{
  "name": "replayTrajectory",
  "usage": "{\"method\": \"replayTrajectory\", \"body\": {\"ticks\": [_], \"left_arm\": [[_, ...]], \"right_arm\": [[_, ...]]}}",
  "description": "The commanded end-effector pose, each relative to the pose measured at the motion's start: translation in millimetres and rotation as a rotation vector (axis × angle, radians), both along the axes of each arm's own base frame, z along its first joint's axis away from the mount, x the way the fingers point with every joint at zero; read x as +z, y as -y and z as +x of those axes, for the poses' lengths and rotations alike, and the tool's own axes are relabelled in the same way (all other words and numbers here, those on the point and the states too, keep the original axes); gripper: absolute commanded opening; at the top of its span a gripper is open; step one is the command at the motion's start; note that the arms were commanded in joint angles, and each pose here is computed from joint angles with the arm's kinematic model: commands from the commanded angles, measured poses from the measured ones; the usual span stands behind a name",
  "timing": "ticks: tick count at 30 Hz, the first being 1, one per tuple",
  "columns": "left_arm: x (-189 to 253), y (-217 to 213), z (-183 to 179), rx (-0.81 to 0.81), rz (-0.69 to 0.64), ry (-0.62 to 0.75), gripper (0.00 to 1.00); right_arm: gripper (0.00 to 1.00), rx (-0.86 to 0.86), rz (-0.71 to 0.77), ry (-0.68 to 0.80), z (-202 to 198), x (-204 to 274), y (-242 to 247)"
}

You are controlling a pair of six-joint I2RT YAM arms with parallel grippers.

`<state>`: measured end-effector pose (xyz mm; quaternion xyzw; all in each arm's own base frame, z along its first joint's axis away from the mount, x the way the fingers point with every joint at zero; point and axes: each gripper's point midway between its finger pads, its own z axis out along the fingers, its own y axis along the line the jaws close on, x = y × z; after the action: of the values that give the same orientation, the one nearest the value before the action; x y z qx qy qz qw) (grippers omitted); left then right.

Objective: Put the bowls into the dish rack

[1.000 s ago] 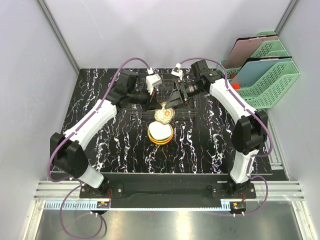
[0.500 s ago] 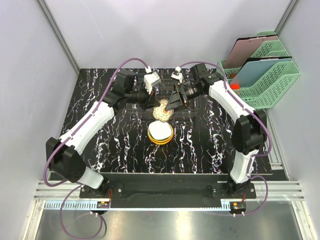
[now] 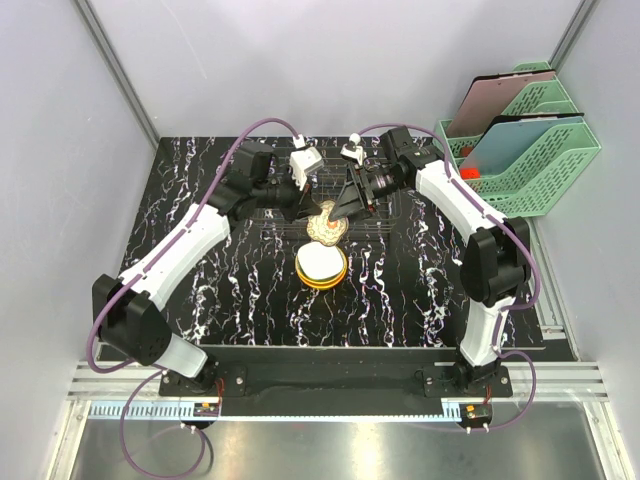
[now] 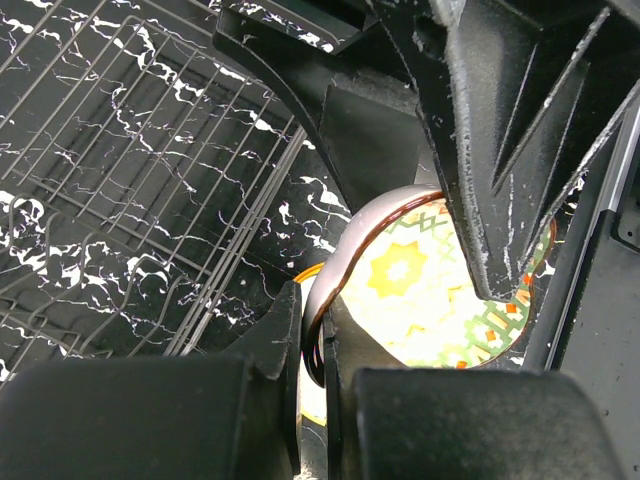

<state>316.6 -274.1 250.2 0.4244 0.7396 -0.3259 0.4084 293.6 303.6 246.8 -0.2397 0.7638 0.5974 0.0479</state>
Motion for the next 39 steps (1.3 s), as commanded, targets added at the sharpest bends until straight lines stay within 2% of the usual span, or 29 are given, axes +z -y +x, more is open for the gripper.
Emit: {"method": "replayTrajectory", "body": {"ticks": [1,7,14,21,25,27,28,29,31,35,39], "left_arm": [[22.8,7.2,5.1,-0.012,-0.043,0.092,0.00],[21.5,9.3,3.4,-0.018,-0.042,0.088,0.00],[20.4,8.7,5.2,-0.008,-0.036,0.094,0.00],[18.7,6.8,8.9,0.009,-0.027,0.097,0.00],[19.3,7.1,9.0,0.007,-0.026,0.101,0.00],[19.4,7.0,9.5,0.008,-0.027,0.100,0.00],[19.4,7.1,10.0,0.010,-0.026,0.100,0.00],[19.4,7.8,9.9,0.009,-0.027,0.099,0.14],[19.4,8.0,10.1,0.010,-0.028,0.096,0.31],[19.5,7.7,10.9,0.012,-0.028,0.096,0.57],[22.0,7.7,11.3,0.014,-0.031,0.101,0.60]], "right_arm": [[0.76,0.026,0.054,0.025,1.0,16.7,-4.7],[0.70,0.038,0.074,0.020,1.0,20.3,-5.8],[0.55,0.050,0.089,0.015,-3.5,22.4,-4.7],[0.28,0.064,0.105,-0.010,-5.9,21.2,-4.6],[0.07,0.073,0.116,-0.023,-8.4,20.6,-4.1],[0.00,0.075,0.118,-0.022,-8.8,20.1,-4.0],[0.00,0.074,0.117,-0.022,-8.7,19.5,-4.0],[0.00,0.074,0.117,-0.021,-9.2,20.2,-3.8],[0.00,0.073,0.115,-0.020,-9.0,19.7,-3.8],[0.00,0.067,0.106,-0.014,-7.8,17.8,-3.9],[0.00,0.059,0.091,-0.015,-6.3,13.2,-3.9]]}}
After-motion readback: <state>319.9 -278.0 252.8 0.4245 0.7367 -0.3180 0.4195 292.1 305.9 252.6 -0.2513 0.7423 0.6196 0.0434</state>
